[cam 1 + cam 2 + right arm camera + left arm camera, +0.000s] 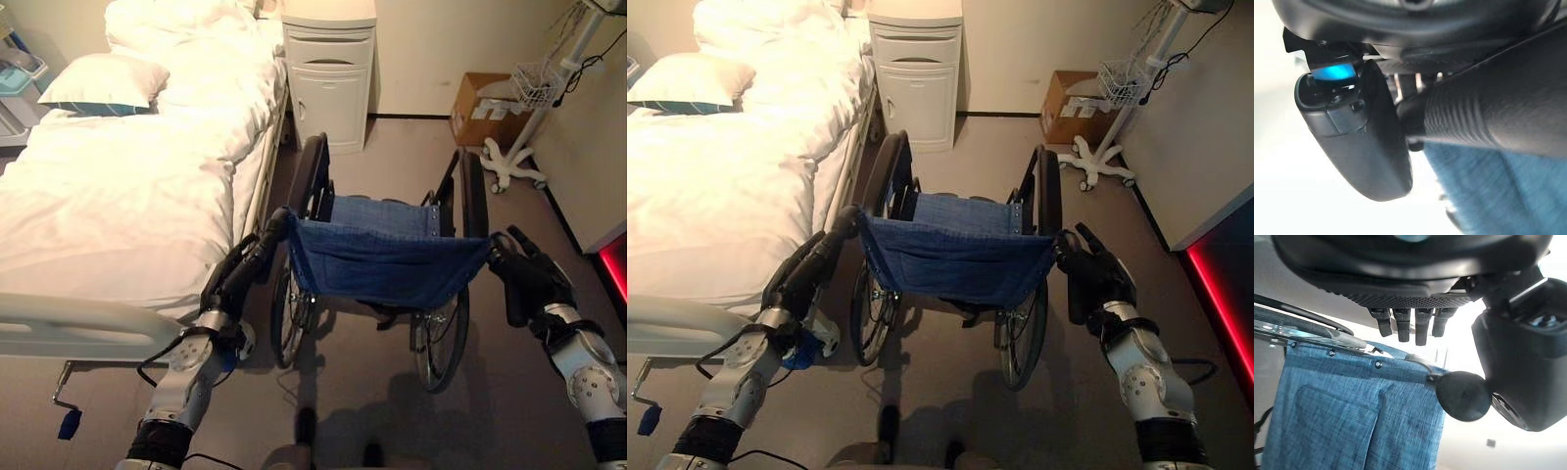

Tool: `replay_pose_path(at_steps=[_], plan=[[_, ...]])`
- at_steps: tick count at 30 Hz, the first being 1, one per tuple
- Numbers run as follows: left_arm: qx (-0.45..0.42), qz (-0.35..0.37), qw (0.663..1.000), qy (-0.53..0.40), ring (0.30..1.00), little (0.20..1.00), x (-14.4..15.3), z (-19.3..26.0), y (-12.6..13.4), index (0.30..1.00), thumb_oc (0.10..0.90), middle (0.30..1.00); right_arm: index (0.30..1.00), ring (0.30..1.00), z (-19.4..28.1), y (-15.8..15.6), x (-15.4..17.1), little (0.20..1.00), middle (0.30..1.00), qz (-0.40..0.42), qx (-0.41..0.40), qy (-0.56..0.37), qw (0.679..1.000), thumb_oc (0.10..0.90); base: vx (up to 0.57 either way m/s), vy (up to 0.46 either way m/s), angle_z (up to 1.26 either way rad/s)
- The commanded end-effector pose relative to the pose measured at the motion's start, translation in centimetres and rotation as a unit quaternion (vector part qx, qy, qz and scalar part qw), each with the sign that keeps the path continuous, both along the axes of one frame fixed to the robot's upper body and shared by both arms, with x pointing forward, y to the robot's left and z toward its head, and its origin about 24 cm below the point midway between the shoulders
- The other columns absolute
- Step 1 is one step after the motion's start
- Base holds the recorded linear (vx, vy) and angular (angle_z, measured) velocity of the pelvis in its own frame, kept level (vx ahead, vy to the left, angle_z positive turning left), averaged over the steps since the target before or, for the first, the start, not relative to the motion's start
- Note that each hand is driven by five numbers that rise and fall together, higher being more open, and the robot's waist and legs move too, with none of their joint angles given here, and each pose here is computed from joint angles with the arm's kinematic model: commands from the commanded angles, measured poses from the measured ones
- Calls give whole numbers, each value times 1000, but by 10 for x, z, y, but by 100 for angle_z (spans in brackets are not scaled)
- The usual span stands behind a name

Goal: Push the wheelchair next to the bed

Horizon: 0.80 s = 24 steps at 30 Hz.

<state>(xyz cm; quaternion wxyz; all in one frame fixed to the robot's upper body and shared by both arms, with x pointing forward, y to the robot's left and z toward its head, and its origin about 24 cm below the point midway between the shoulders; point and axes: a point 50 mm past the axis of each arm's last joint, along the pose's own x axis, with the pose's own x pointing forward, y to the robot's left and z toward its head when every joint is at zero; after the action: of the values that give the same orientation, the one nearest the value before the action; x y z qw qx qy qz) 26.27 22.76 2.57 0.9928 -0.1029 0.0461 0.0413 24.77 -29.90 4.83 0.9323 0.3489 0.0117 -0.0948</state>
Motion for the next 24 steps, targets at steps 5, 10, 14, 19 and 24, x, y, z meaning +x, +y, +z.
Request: replay_pose_path(at_steps=[5, 10, 14, 19, 24], plan=[[-221, 114, 965, -87, 900, 900, -25, -16, 23, 900, 800, 900, 900, 900, 19, 51, 16, 900, 900, 40, 403, -370, 836, 800, 0, 0, 0], [-463, 129, 874, -75, 900, 900, -49, -61, 11, 900, 800, 900, 900, 900, -18, 51, 0, 900, 900, -2, 457, -377, 806, 800, 0, 1, 7], [-609, 145, 775, -79, 900, 900, -65, -91, 0, 900, 800, 900, 900, 900, -52, 58, -16, 900, 900, -7, 501, -388, 773, 800, 4, -1, 3], [-640, 97, 761, -52, 900, 900, -76, -108, -10, 900, 800, 900, 900, 900, -88, 66, -41, 900, 900, -15, 562, -373, 738, 800, 13, 2, 5], [-635, 110, 764, 12, 900, 900, -92, -130, -21, 900, 800, 900, 900, 900, -116, 76, -52, 900, 900, -55, 616, -263, 740, 800, 7, 11, -2]])
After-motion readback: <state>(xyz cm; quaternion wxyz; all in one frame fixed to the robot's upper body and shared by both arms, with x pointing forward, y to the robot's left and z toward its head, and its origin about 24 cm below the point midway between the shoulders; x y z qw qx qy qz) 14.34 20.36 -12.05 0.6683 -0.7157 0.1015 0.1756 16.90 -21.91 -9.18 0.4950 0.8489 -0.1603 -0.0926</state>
